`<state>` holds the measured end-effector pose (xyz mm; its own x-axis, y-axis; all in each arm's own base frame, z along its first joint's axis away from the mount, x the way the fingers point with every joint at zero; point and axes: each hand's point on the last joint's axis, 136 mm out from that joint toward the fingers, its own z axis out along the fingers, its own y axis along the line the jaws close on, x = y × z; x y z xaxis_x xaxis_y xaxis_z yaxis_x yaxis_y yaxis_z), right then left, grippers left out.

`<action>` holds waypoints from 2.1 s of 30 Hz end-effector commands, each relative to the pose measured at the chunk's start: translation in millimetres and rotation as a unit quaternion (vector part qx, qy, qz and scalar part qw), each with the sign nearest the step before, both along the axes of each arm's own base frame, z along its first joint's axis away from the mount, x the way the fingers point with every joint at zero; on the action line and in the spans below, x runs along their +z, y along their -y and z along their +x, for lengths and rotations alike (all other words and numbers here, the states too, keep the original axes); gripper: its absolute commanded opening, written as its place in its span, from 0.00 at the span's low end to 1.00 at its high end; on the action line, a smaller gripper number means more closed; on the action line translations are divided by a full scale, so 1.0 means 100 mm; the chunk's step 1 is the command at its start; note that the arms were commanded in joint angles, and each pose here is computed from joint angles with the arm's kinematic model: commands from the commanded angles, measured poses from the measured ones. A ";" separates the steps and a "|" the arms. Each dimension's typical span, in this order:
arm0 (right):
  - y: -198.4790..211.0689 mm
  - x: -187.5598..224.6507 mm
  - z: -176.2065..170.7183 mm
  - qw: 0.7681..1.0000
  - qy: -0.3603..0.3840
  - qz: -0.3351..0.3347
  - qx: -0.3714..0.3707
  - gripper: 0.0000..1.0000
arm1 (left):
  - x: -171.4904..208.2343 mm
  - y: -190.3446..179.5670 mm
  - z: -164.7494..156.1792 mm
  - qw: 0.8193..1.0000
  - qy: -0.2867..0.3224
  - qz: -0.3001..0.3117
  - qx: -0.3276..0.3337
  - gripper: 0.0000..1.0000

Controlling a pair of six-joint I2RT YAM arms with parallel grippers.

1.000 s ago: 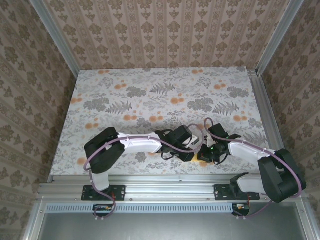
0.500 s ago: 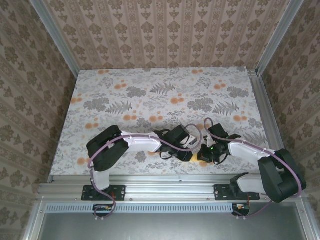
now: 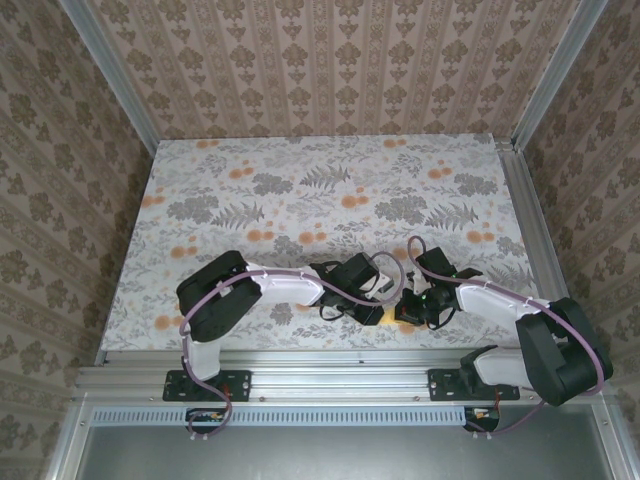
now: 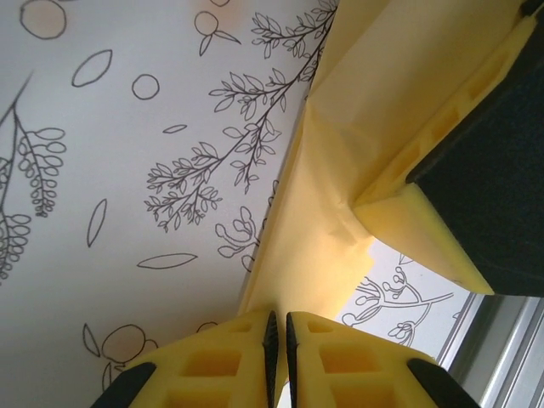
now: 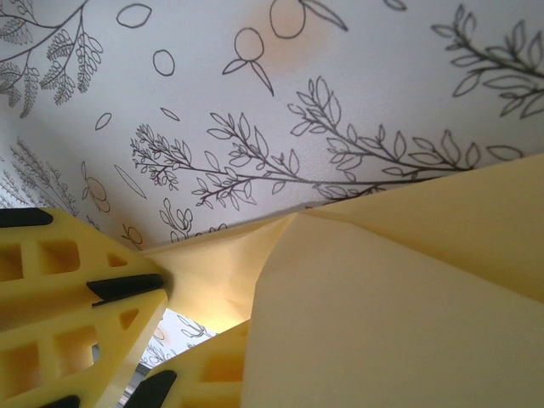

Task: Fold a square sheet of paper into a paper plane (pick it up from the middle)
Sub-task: Fold the wing for the fifth time at the center of the table.

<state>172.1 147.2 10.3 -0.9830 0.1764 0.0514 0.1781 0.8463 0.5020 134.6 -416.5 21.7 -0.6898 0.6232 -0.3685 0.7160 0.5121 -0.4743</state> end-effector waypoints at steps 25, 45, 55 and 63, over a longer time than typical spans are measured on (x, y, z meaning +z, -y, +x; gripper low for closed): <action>0.06 0.88 -0.18 0.998 0.043 0.043 -0.032 0.19 | -0.48 -0.35 -0.13 0.996 0.018 0.086 -0.024 0.15; 0.14 0.16 0.16 0.988 0.062 0.010 -0.143 0.00 | -0.44 -0.33 -0.17 0.998 0.010 0.066 -0.014 0.15; 0.38 -0.15 0.06 0.984 0.048 -0.046 -0.164 0.00 | -0.47 -0.36 -0.18 0.997 0.007 0.070 -0.014 0.15; 0.46 0.12 0.06 0.982 0.073 -0.053 -0.165 0.00 | -0.47 -0.37 -0.17 0.997 0.008 0.071 -0.014 0.15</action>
<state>181.5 113.9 15.1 -0.8729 0.4800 -0.0873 0.3777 0.7781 0.5020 132.3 -420.4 19.6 -0.6310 0.6323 -0.4494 0.7725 0.4587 -0.4392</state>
